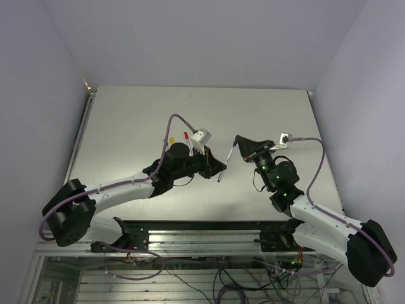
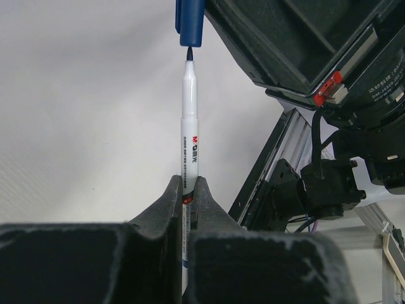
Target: Insert the pens into the pen caps
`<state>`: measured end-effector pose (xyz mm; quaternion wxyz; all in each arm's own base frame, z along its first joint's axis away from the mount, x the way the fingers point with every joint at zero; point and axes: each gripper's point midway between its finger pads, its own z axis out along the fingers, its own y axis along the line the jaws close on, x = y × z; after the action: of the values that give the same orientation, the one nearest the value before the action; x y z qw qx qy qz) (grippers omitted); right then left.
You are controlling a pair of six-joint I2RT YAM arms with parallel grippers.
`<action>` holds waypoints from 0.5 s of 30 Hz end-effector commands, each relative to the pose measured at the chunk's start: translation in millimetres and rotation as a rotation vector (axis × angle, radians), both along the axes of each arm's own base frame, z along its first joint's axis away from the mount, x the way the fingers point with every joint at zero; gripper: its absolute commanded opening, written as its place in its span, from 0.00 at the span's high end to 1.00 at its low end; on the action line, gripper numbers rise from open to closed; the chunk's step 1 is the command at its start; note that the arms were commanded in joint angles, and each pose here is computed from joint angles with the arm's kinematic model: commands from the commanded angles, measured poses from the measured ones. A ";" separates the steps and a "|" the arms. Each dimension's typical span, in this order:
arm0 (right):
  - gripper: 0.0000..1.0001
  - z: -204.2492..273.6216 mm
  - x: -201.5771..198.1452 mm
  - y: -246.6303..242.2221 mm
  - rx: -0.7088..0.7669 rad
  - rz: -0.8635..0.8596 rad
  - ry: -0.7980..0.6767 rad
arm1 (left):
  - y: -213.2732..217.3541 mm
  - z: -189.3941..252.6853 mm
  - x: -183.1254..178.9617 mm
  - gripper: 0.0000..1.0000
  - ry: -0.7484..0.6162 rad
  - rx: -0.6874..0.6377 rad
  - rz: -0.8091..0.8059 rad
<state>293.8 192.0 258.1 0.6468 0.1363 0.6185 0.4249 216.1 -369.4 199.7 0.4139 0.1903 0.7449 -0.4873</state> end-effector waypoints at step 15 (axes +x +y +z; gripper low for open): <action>1.00 -26.5 -19.1 21.1 -0.045 0.155 0.090 | 4.4 20.0 10.7 0.93 -0.041 -0.083 0.065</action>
<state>284.3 206.1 246.8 0.6139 0.1101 0.6417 0.4464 219.4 -368.4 200.6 0.4215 0.1797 0.7435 -0.4871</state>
